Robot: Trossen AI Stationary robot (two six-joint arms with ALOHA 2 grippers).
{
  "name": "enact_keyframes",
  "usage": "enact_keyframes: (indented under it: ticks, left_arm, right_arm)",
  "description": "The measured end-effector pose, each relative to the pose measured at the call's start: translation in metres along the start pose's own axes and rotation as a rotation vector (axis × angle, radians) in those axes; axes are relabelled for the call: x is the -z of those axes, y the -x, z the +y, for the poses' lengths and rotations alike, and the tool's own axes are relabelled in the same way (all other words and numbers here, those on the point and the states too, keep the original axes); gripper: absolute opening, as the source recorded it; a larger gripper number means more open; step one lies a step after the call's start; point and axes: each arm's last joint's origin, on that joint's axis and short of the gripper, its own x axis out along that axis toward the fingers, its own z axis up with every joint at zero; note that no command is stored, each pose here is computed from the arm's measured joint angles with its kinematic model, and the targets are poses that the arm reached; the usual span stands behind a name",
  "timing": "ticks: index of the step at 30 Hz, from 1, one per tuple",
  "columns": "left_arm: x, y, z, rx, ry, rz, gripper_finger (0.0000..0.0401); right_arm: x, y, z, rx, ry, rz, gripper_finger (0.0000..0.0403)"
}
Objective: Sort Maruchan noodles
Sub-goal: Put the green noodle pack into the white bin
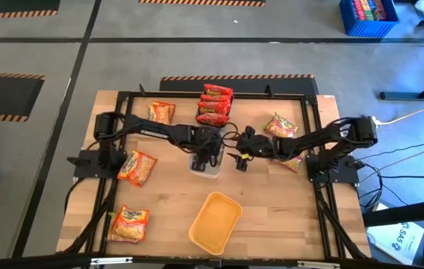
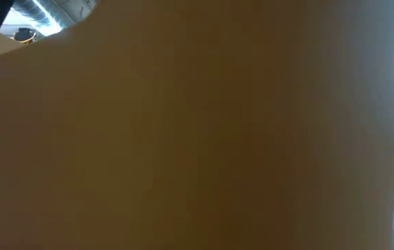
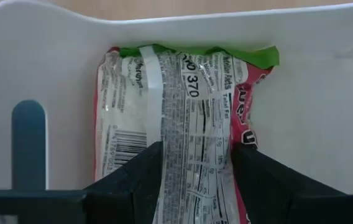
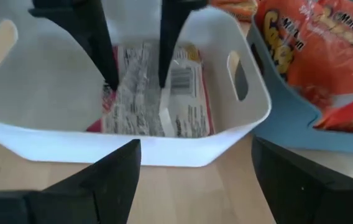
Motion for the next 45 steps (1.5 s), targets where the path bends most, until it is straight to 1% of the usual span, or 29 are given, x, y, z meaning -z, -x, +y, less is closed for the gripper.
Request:
enact_keyframes:
  ticks: [4,7,11,16,20,23,26,32,34,36,39,43,45]
  left_arm:
    - [-0.004,0.000,-0.007,0.005,-0.019,-0.012,0.0186]
    - [-0.006,0.001,-0.012,-0.011,-0.030,-0.015,0.0186]
    - [-0.012,0.008,-0.017,-0.022,-0.025,-0.034,0.0186]
    - [-0.017,0.011,-0.028,0.043,-0.054,-0.065,0.0186]
    - [-0.016,-0.002,-0.029,0.045,-0.072,-0.039,0.0186]
    - [-0.016,-0.011,-0.027,0.050,-0.061,-0.037,0.0185]
    - [-0.016,-0.021,-0.026,0.052,-0.054,-0.037,0.0185]
    - [-0.016,-0.024,-0.020,0.043,-0.037,-0.060,0.0179]
    - [-0.015,-0.024,-0.017,0.041,-0.036,-0.059,0.0166]
    - [-0.015,-0.025,-0.015,0.046,-0.039,-0.062,0.0145]
    - [-0.015,-0.025,-0.013,0.039,-0.048,-0.068,0.0099]
    - [-0.015,-0.026,-0.012,0.041,-0.066,-0.073,0.0023]
    - [-0.015,-0.026,-0.012,0.040,-0.070,-0.077,0.0007]
  right_arm:
    - [0.002,-0.003,0.001,0.003,-0.018,0.008,0.0285]
    - [0.003,-0.003,0.001,0.004,-0.019,0.010,0.0285]
    - [0.003,-0.003,0.001,0.006,-0.047,0.009,0.0284]
    - [0.003,-0.003,0.000,0.011,-0.075,0.014,0.0284]
    - [0.002,-0.003,0.000,0.033,-0.082,0.007,0.0285]
    - [-0.001,-0.003,-0.003,0.066,-0.105,-0.024,0.0285]
    - [-0.003,-0.004,-0.008,0.066,-0.128,-0.048,0.0285]
    - [-0.003,-0.006,-0.017,0.059,-0.145,-0.054,0.0285]
    - [-0.003,-0.006,-0.019,0.062,-0.148,-0.053,0.0285]
    - [-0.003,-0.006,-0.021,0.067,-0.152,-0.052,0.0285]
    - [-0.003,-0.006,-0.021,0.069,-0.150,-0.052,0.0285]
    - [-0.003,-0.006,-0.021,0.068,-0.149,-0.052,0.0285]
    - [-0.002,-0.006,-0.021,0.068,-0.146,-0.050,0.0285]
